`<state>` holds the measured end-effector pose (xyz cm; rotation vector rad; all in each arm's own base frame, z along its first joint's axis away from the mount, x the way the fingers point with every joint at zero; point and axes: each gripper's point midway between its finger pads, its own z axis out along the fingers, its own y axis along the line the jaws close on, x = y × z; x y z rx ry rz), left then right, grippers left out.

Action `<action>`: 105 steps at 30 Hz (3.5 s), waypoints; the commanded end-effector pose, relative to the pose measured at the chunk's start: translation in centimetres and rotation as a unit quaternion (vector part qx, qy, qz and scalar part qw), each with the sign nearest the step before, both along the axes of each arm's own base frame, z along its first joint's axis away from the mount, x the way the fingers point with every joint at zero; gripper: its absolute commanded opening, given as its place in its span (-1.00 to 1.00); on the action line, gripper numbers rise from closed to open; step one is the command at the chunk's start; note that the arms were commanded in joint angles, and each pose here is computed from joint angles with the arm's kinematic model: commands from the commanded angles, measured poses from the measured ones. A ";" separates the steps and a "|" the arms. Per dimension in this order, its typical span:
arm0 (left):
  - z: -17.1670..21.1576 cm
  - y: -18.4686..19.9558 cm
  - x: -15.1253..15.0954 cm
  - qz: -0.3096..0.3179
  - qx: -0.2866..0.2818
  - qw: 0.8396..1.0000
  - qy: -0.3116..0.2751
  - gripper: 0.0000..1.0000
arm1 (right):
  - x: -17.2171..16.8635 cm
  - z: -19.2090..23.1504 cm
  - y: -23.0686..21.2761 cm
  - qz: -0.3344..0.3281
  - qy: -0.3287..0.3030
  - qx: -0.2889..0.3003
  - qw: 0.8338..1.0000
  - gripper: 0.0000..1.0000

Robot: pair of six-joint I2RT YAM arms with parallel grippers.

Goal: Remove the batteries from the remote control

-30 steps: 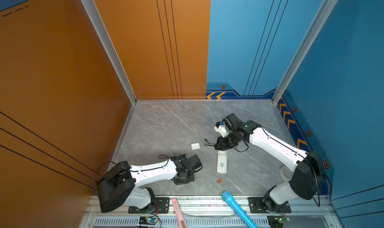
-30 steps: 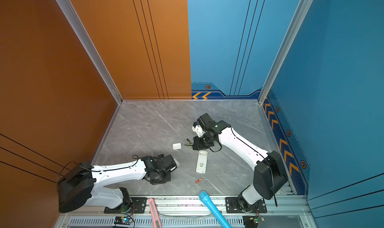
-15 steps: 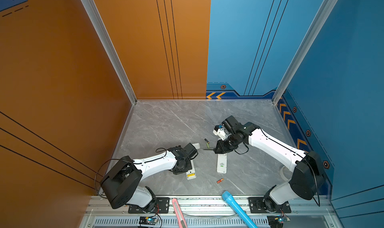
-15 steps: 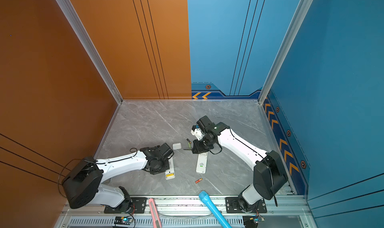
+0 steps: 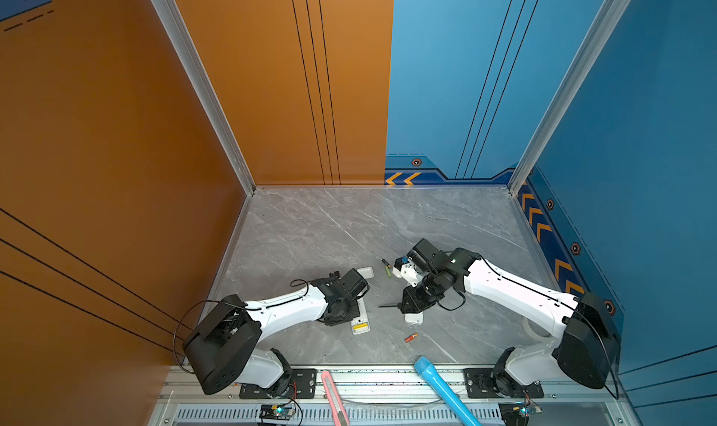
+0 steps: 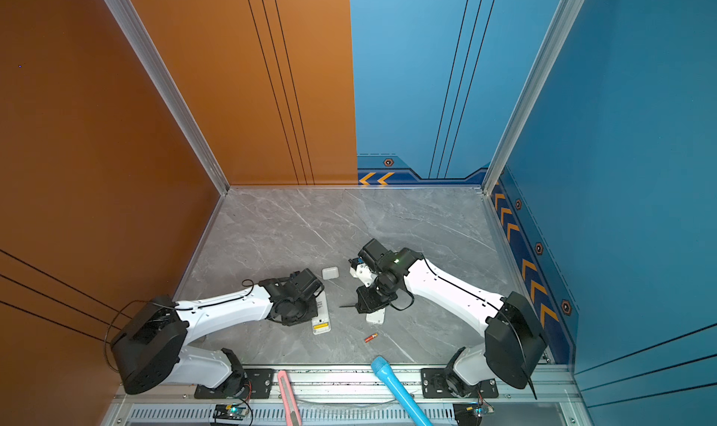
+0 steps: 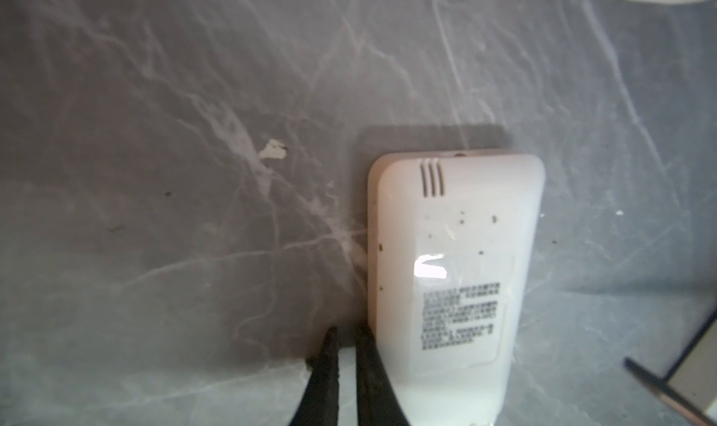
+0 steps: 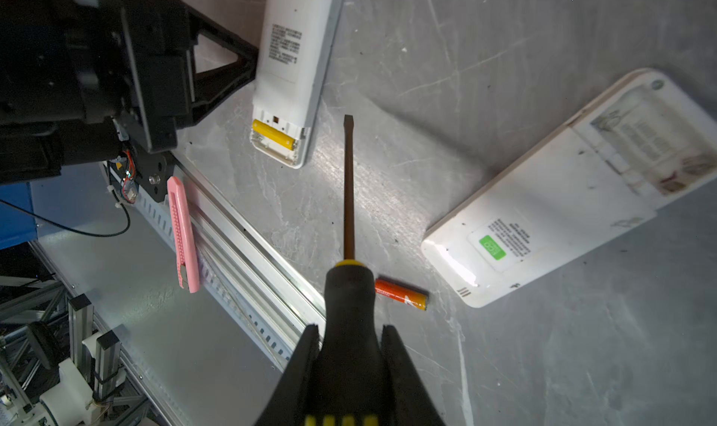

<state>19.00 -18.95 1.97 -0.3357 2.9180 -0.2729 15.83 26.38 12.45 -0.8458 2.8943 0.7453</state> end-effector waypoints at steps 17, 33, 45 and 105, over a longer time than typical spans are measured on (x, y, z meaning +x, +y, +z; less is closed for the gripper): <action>0.7 -4.0 -3.9 -0.111 -0.087 0.988 0.069 -0.91 | -3.5 0.6 -0.5 -0.042 -0.063 0.002 0.997 -1.00; 7.5 1.1 2.0 -0.018 -0.106 0.994 0.001 -0.09 | -5.9 0.4 1.1 0.046 -0.225 -0.040 0.973 -1.00; 5.5 -0.8 5.9 -0.016 -0.131 0.991 -0.017 0.24 | -7.0 -1.7 2.1 0.084 -0.231 -0.066 0.967 -1.00; -1.9 -0.4 -0.4 -0.021 -0.049 0.995 0.090 -0.08 | -4.4 -5.7 0.0 -0.016 -0.349 -0.124 0.929 -1.00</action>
